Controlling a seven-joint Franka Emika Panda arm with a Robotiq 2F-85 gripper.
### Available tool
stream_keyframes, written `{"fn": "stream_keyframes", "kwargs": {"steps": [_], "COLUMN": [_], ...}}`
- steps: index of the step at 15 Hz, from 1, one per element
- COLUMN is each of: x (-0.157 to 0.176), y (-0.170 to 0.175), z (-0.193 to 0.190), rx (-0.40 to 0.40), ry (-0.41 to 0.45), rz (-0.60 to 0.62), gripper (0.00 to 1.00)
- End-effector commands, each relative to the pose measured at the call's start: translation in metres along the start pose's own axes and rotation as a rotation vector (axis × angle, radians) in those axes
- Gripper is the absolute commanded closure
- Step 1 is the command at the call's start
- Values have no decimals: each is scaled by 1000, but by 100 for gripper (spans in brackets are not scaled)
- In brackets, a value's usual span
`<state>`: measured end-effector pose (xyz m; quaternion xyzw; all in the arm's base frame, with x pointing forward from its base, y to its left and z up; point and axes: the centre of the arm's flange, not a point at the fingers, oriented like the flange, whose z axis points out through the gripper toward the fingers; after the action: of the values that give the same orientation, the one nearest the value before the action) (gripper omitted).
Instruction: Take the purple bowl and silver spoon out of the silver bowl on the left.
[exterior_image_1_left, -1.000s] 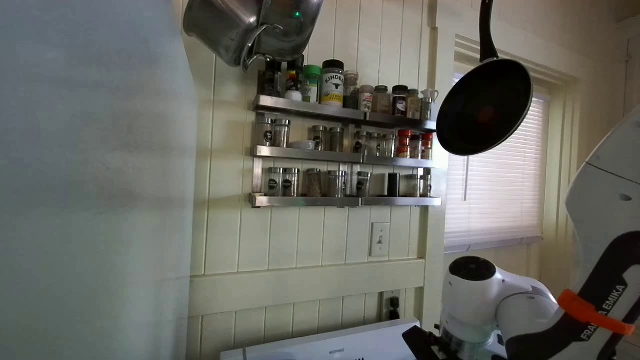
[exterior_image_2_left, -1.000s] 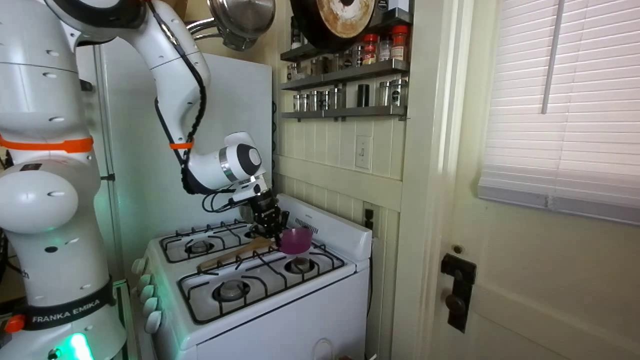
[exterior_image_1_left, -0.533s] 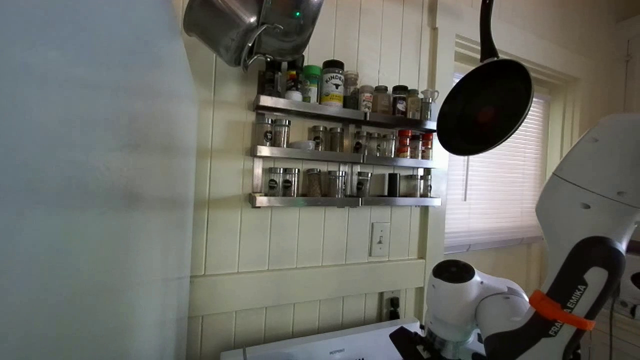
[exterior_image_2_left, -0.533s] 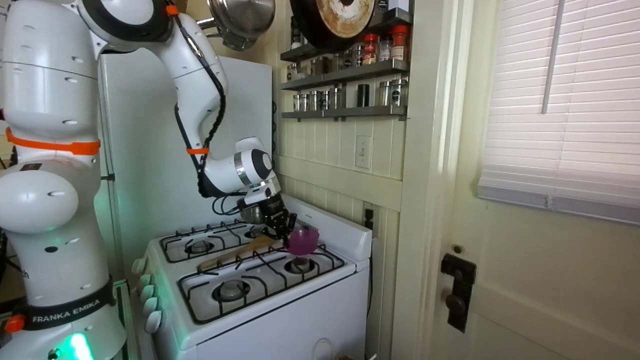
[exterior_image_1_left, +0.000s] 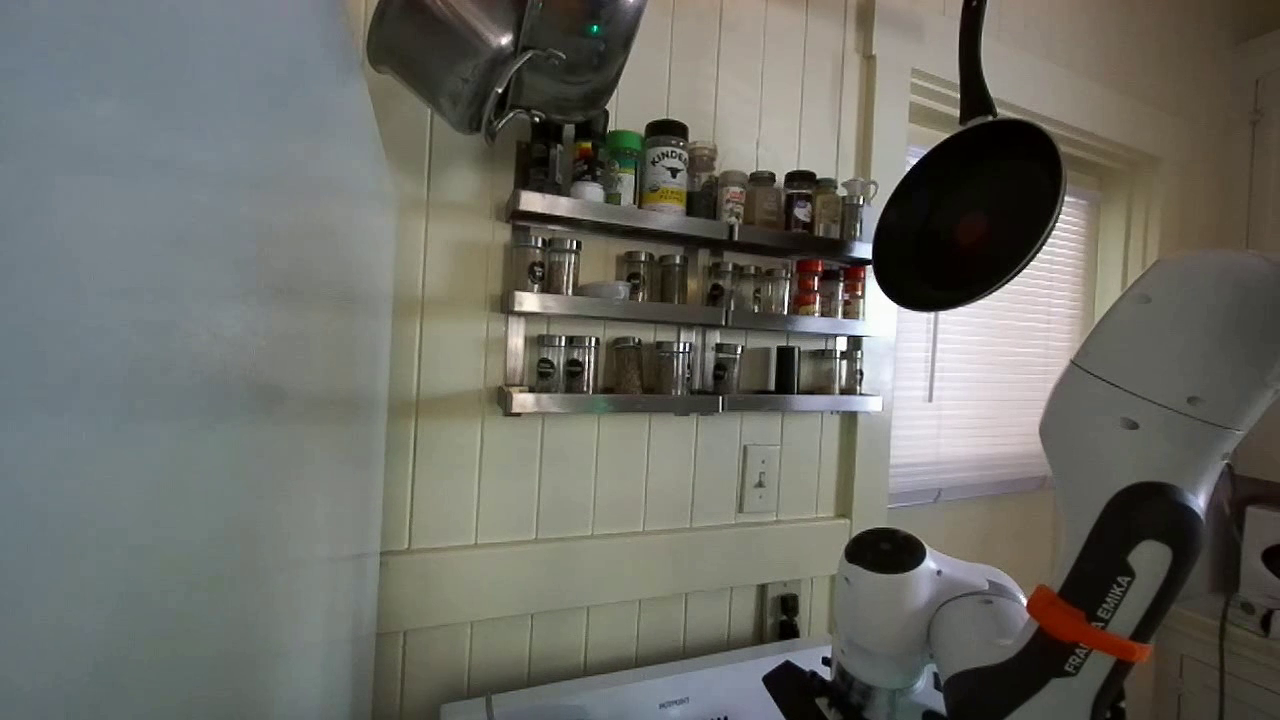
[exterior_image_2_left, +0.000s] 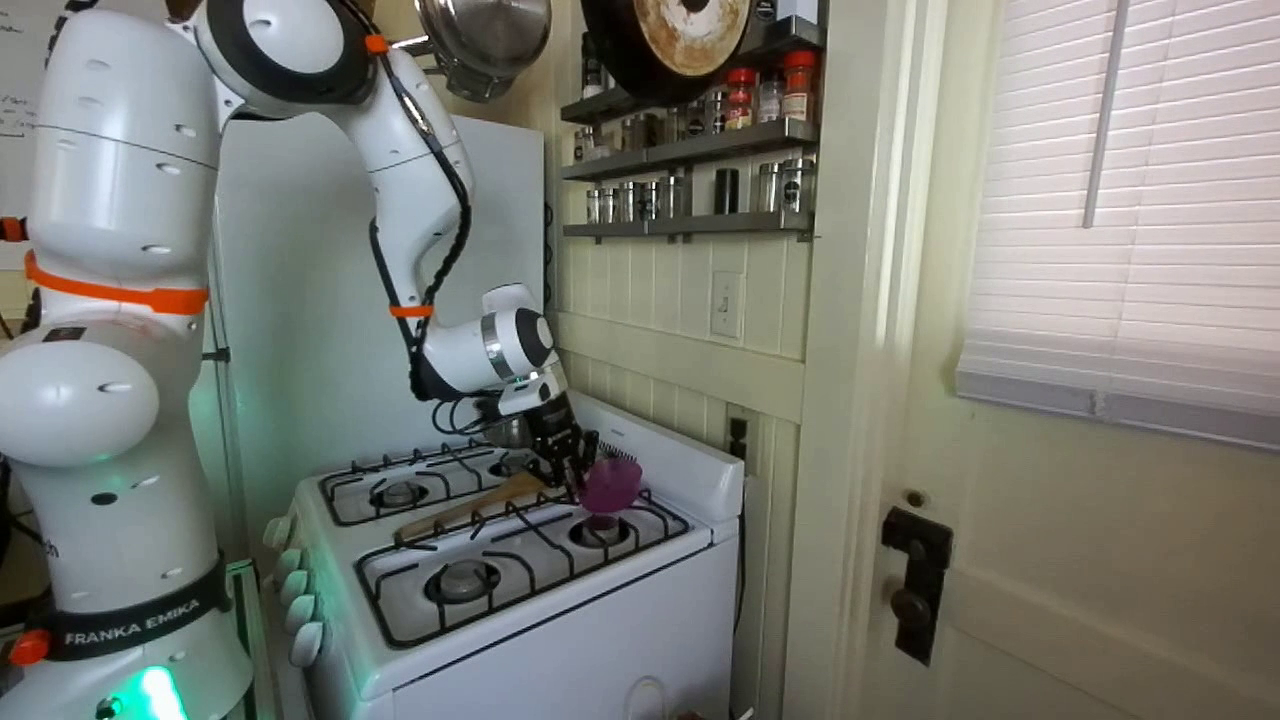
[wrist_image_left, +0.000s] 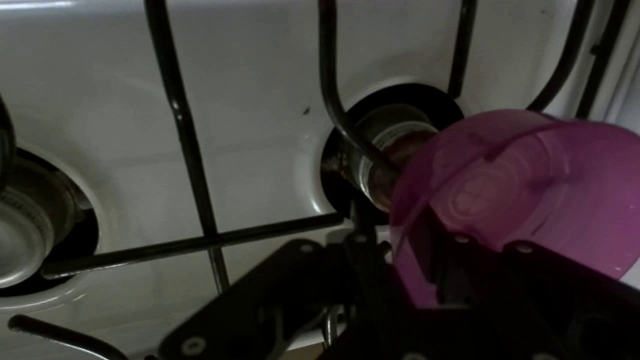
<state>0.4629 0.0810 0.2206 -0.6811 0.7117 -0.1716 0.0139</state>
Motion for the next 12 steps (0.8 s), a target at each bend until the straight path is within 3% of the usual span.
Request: {"fn": "stream_keyframes", "kwargs": {"steps": [1, 6, 9, 12], "x": [-9, -15, -21, -34], "y": [4, 10, 19, 39], "z": [-5, -46, -86, -119], "rx": [-16, 7, 29, 70], "ry": [34, 147, 197, 114], "rz": [-4, -28, -55, -242], "gripper": [42, 5, 0, 0]}}
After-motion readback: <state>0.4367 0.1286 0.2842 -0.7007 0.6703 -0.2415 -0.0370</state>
